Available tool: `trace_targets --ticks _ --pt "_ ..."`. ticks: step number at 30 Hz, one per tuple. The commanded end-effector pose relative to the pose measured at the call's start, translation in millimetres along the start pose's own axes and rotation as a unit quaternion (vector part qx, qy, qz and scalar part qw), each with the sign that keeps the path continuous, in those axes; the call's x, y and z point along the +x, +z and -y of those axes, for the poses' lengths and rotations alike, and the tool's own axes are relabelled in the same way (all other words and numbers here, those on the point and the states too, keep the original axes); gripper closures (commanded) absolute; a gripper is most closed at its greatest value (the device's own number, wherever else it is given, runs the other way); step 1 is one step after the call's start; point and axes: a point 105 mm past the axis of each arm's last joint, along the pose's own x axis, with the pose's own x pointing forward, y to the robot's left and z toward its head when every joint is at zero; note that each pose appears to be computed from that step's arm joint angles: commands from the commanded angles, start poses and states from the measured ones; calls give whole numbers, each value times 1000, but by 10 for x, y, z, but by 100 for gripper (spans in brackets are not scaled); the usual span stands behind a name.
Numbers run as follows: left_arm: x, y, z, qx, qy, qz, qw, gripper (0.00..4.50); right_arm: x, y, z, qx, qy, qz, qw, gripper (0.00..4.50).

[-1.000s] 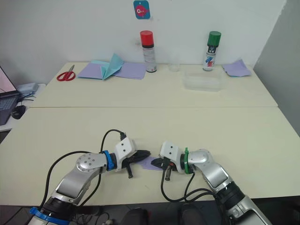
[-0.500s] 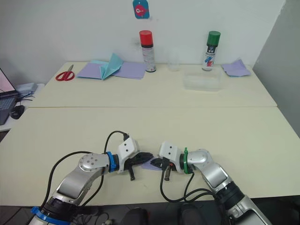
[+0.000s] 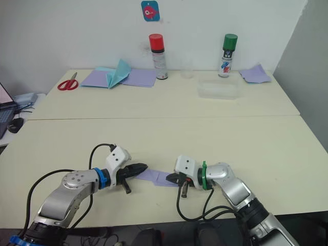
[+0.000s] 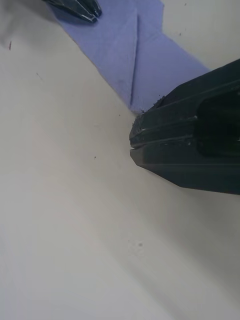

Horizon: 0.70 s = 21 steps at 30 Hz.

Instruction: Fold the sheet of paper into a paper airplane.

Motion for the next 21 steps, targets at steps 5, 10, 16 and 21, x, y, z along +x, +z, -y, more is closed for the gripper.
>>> trace_targets --ticks 5,10,16,21 --pt "-207 175 -280 70 51 28 996 450 -18 -204 22 18 -6 -39 999 448" --pt "-339 360 -87 138 -26 59 988 346 -24 -148 65 20 -16 -25 999 450" --pt "-449 358 105 242 -86 76 963 152 -33 -86 100 22 -19 -16 999 450" --pt "-424 332 108 272 -81 88 955 2 -59 46 153 19 -28 3 999 450"
